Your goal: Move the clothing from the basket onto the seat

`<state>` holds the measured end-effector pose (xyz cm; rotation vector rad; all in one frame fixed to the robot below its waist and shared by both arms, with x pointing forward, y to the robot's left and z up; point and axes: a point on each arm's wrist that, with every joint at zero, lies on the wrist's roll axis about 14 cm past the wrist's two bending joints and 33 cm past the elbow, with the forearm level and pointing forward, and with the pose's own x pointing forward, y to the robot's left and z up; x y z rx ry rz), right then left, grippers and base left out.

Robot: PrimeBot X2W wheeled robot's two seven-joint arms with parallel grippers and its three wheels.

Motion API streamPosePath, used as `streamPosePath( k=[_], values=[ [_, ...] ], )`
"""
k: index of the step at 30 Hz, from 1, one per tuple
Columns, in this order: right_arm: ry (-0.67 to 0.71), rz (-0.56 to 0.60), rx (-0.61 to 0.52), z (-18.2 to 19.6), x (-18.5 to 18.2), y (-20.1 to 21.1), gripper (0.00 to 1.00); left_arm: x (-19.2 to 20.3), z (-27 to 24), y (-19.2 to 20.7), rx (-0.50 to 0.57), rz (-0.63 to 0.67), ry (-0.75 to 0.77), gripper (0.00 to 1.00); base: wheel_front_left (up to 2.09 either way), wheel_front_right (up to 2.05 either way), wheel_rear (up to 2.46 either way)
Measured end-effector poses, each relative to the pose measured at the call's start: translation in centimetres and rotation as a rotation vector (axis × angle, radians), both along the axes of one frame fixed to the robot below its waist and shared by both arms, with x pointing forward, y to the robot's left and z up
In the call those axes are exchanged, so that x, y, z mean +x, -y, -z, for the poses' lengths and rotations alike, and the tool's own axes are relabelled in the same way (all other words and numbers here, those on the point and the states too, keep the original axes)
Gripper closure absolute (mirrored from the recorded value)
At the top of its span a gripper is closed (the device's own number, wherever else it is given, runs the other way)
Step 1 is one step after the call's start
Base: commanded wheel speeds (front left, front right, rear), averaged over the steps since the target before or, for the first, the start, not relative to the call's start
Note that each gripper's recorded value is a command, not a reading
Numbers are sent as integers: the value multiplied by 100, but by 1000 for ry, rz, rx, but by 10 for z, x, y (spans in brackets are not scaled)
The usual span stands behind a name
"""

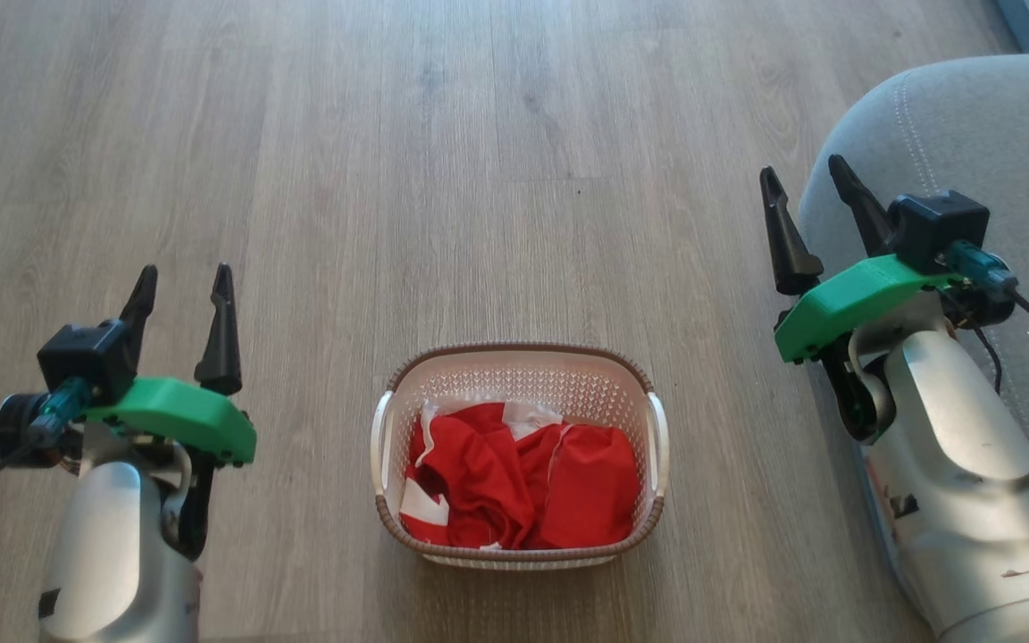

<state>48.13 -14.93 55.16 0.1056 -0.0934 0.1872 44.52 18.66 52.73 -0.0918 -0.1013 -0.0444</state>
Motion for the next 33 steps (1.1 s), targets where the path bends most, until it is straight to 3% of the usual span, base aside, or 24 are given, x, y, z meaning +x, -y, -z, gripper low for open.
streamPosePath(
  k=[14,22,33],
  values=[
    [30,-7,2,2,30,-2,0,14,52,19,-29,41,-126,0,0,0,0],
    [105,-8,-8,-3,72,-1,0,39,109,65,-68,161,-252,0,0,0,0],
    [70,1,-38,55,122,7,0,55,206,137,-162,345,-458,0,0,0,0]
  ],
)
